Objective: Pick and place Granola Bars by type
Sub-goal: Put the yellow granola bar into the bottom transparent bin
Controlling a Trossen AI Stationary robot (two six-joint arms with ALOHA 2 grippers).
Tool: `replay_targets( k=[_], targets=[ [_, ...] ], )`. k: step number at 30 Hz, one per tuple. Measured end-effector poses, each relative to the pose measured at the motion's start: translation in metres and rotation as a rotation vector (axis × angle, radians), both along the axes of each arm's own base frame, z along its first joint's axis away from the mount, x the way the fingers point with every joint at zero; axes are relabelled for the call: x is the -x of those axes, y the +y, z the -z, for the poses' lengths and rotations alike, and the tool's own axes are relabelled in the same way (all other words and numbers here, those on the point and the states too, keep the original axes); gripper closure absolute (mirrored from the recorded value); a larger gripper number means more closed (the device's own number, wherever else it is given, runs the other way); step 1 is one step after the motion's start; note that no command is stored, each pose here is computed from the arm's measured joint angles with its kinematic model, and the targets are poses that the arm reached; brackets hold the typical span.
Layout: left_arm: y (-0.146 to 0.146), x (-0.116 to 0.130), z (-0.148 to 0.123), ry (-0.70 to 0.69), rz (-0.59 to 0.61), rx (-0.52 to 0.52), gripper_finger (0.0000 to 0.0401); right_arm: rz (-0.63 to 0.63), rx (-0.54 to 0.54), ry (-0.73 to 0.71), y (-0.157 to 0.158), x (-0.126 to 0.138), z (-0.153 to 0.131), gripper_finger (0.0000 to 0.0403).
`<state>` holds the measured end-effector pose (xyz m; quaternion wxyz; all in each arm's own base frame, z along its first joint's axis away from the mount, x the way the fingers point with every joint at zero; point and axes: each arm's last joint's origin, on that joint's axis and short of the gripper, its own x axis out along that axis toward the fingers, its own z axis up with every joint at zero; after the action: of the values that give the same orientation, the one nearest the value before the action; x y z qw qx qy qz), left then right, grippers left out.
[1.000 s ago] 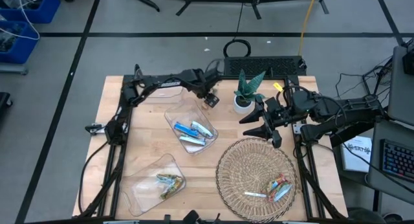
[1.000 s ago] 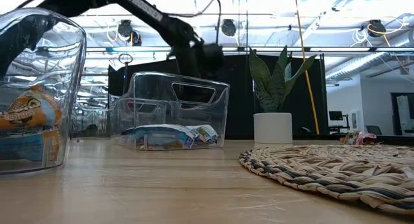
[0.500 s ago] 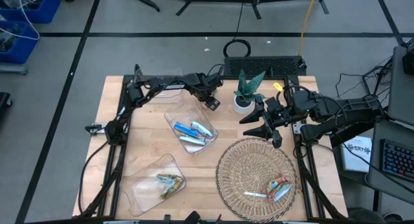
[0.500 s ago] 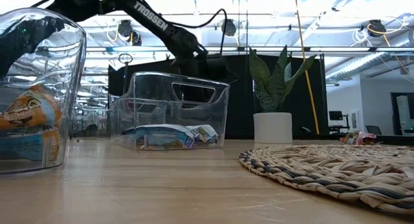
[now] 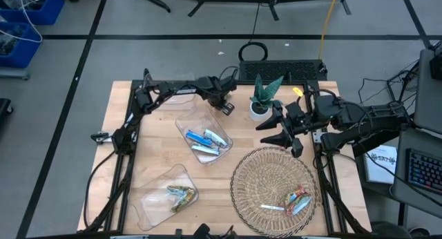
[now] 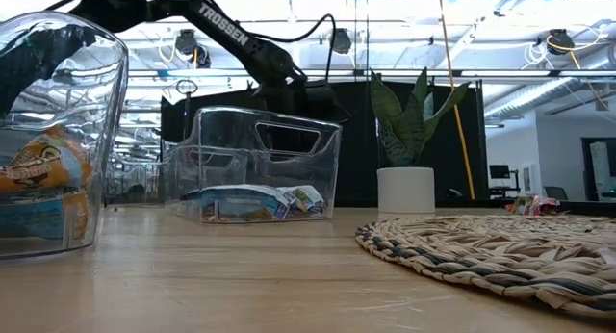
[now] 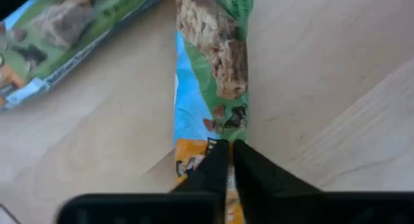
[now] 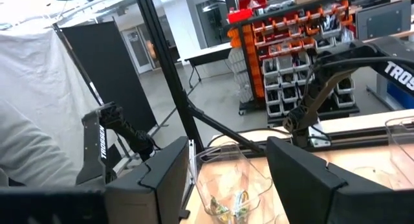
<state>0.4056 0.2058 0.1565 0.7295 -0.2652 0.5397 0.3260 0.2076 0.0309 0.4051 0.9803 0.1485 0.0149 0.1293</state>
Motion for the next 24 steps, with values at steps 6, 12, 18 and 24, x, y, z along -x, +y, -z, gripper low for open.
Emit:
replay_targets(
  k=[6,12,18,24],
  targets=[
    [0.002,0.001,0.0,-0.021,0.025,0.044,0.0382,0.0,0.005,-0.009,0.0,0.0,-0.001,0.0204],
    [0.002,0.001,0.0,-0.015,0.026,0.042,0.0397,0.0,0.006,-0.01,0.0,0.0,-0.001,0.0204],
    [0.003,-0.002,-0.026,-0.047,0.034,0.022,0.0399,0.0,0.024,-0.015,0.0,0.0,-0.001,0.0204],
    [0.001,-0.009,-0.083,-0.064,0.073,-0.065,0.0399,0.001,0.028,-0.035,0.0,0.0,-0.003,0.0204]
  ],
)
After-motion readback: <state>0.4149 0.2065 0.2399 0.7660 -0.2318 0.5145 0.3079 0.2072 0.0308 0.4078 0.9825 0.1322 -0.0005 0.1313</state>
